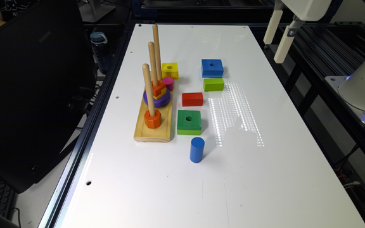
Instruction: Pick up green block.
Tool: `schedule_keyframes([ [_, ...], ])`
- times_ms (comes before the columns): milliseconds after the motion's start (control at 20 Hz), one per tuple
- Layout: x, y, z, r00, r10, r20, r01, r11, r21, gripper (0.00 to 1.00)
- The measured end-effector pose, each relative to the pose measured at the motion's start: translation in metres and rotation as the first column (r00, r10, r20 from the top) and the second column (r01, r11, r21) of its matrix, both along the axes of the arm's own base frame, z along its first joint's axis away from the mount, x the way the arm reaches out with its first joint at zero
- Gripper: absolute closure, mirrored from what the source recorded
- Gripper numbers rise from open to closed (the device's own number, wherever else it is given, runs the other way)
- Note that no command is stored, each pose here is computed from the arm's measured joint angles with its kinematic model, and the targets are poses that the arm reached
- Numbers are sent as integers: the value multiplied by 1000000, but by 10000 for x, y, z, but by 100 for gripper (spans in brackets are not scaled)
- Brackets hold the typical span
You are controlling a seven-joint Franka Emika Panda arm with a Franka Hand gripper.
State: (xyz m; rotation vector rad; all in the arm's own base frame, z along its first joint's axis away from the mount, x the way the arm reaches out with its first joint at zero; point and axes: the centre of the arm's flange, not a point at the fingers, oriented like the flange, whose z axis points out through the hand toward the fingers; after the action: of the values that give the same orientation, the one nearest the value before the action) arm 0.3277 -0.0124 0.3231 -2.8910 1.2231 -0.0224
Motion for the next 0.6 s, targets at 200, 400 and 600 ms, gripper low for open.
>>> schedule_keyframes([
  [200, 28, -3, 31, 999961, -411, 8852, 415, 1000000, -464, 0],
  [400, 126, -7, 70, 999887, -391, 15020, 402, 1000000, -732, 0],
  [600, 294, -13, 31, 999862, -311, 16613, 324, 1000000, -749, 0],
])
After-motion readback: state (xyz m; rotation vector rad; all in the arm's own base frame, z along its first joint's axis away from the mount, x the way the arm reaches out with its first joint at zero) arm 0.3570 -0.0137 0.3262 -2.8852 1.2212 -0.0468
